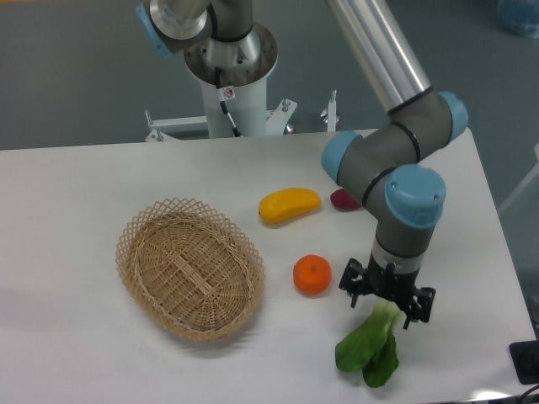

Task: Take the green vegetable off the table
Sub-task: 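Move the open gripper over the green bok choy and lower it, then lower the gripper around the bok choy leaves and close it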

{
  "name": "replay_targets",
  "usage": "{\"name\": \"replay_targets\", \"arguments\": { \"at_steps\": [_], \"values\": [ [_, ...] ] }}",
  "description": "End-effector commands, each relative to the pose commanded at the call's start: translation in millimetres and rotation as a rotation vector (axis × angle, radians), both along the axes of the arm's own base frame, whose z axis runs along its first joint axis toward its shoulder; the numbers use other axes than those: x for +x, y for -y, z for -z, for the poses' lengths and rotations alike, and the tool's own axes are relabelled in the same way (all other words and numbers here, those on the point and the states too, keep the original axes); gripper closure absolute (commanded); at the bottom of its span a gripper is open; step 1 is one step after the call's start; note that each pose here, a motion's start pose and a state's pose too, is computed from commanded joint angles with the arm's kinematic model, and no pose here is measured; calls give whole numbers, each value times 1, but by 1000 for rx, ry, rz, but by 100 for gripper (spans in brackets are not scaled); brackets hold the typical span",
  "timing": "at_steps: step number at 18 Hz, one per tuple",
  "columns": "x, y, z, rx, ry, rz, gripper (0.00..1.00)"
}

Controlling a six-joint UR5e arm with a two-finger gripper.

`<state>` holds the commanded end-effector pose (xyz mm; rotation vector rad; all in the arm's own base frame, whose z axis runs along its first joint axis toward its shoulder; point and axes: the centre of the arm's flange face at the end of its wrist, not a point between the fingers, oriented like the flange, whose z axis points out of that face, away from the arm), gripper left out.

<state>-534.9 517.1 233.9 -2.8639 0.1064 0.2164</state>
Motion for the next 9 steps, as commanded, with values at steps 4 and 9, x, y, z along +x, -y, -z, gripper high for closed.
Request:
{"name": "replay_targets", "arguments": {
  "at_steps": [4, 9],
  "values": [
    [-4, -4, 9, 13, -22, 4, 0],
    [-5, -5, 21, 17, -32, 8, 0]
  ]
}}
